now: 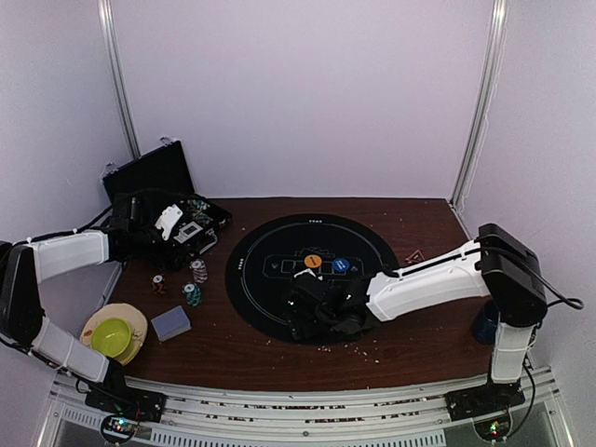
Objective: Distribute texas hold em gaming equipment
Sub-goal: Move the all-in button to the poker table mat.
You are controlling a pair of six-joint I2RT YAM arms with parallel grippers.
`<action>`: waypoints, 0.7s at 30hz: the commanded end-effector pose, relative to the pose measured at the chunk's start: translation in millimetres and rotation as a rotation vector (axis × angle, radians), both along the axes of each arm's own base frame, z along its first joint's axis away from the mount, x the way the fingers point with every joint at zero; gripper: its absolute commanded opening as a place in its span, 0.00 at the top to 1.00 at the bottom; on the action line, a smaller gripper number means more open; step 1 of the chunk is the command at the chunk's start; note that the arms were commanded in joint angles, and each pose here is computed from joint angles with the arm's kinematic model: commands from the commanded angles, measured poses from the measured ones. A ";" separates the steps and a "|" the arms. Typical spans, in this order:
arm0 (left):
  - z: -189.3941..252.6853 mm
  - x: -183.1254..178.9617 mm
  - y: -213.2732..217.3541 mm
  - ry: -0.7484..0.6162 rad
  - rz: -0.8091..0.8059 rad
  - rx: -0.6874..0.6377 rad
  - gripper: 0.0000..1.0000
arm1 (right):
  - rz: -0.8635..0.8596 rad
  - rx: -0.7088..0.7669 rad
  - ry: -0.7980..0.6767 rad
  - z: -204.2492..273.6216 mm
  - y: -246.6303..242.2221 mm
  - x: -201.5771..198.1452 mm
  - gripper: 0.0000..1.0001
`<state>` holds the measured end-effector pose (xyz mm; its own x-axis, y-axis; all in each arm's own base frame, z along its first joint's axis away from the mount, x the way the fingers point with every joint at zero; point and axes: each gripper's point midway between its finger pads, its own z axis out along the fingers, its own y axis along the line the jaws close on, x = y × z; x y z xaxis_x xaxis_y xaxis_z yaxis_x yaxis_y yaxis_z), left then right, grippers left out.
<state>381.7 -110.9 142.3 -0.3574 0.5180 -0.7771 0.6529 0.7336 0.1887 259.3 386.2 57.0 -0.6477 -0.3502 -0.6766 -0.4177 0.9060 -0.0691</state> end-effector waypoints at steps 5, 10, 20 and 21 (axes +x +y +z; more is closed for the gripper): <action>3.3 3.7 -2.0 -0.026 -0.002 -0.006 0.02 | -0.216 0.032 -0.134 64.0 -44.5 69.5 0.00; -0.3 4.6 -1.8 -0.016 -0.001 -0.005 0.02 | -0.304 0.045 -0.101 49.1 -65.6 105.5 0.00; -3.3 5.4 -2.0 -0.009 -0.002 -0.003 0.02 | -0.393 0.017 -0.040 7.3 -88.5 158.7 0.03; -3.6 5.8 -1.6 -0.008 0.000 -0.003 0.02 | -0.388 0.013 -0.040 5.1 -85.9 160.8 0.03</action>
<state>382.3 -110.9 138.7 -0.3644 0.5191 -0.7732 0.6541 0.7336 0.1843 410.1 288.3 61.1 -0.7098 -0.0746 -0.7004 -0.0360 0.9969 -0.0697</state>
